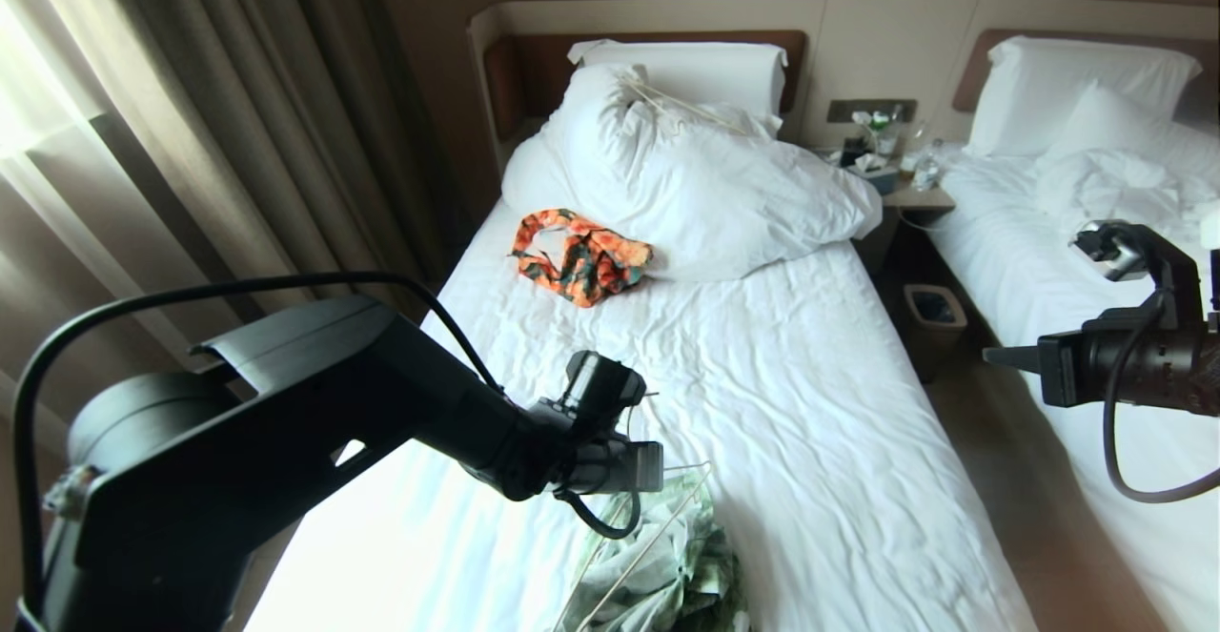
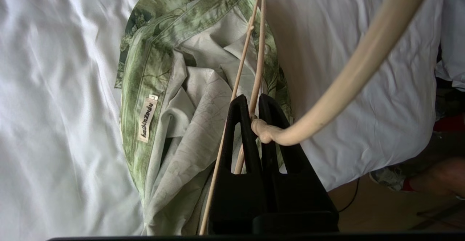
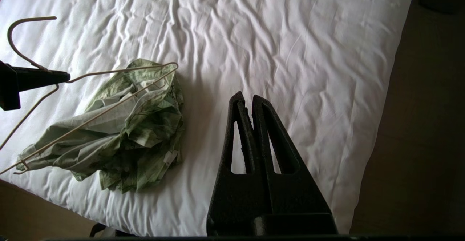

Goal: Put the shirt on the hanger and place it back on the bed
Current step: Place the hanger on the bed

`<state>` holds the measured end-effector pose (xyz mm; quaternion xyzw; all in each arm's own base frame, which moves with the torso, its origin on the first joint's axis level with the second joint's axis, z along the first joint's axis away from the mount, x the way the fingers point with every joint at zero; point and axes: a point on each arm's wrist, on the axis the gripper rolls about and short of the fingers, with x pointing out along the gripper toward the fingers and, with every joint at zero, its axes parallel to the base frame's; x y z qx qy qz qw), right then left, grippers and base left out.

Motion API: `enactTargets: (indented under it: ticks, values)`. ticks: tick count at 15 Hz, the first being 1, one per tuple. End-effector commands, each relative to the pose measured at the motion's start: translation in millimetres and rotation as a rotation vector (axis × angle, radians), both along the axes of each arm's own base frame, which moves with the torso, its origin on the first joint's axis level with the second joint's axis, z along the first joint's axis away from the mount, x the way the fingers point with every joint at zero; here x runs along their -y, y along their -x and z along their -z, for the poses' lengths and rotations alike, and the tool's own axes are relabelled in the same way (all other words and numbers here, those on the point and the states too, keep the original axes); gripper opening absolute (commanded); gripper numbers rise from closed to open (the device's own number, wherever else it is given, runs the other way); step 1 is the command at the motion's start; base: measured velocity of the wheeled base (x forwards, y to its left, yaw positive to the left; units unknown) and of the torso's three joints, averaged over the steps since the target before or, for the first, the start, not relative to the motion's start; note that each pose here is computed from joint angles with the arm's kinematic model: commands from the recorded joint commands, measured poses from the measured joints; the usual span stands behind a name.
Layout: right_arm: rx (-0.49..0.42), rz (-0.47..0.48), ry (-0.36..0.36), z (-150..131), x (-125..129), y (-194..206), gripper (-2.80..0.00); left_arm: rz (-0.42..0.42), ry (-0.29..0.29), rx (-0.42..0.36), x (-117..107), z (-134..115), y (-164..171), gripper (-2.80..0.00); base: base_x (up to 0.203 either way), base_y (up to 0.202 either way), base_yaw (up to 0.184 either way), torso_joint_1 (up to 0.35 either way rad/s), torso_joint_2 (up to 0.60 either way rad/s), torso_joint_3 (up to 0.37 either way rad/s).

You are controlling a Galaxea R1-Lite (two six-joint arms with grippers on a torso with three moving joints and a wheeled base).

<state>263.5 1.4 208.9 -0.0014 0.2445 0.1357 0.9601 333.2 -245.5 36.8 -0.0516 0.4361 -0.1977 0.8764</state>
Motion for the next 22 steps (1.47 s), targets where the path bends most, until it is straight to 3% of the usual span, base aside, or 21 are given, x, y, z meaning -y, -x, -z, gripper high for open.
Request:
enactTargets:
  ticks: [1, 4, 5, 12, 14, 15, 19, 22]
  values:
    - [0.005, 0.000, 0.008, -0.5, 1.8, 0.3, -2.80, -0.001, 0.004, 0.002, -1.2, -7.0, 2.2, -2.80, 0.000, 0.000, 0.000, 0.000, 0.00, 0.000]
    - [0.012, 0.000, 0.010, -2.9, 1.8, 2.8, -2.80, 0.005, 0.005, -0.010, -1.4, -4.3, 2.1, -2.80, 0.000, 0.000, 0.000, 0.000, 0.00, 0.000]
    - [0.015, 0.001, 0.010, -3.8, 2.0, 3.4, -2.80, 0.005, 0.006, -0.009, -0.8, -4.0, 1.3, 0.00, 0.000, 0.000, 0.000, 0.000, 0.00, 0.000]
    - [0.016, 0.020, 0.010, -11.9, 6.4, 17.6, -2.80, 0.001, 0.010, 0.007, -3.5, -20.2, 4.8, 0.00, 0.000, 0.000, 0.000, 0.000, 0.00, 0.000]
    - [0.019, 0.022, 0.010, -12.6, 6.7, 20.4, -2.80, -0.009, -0.013, 0.011, -8.8, -25.9, 5.8, 0.00, 0.000, 0.000, 0.000, 0.000, 0.00, 0.000]
    - [0.025, 0.029, 0.011, -14.0, 8.3, 22.6, -2.80, -0.025, -0.021, 0.031, -15.1, -32.8, 3.3, -2.80, 0.000, 0.000, 0.000, 0.000, 0.00, 0.000]
    - [0.052, 0.054, 0.012, -20.7, 13.5, 33.0, -2.80, -0.069, -0.018, 0.092, -41.1, -71.0, 3.9, -2.80, 0.000, 0.000, 0.000, 0.000, 0.00, 0.000]
    - [0.054, 0.055, 0.011, -26.4, 12.6, 47.8, -2.80, -0.128, -0.071, 0.123, -58.3, -81.8, 9.1, -2.80, 0.000, 0.000, 0.000, 0.000, 0.00, 0.000]
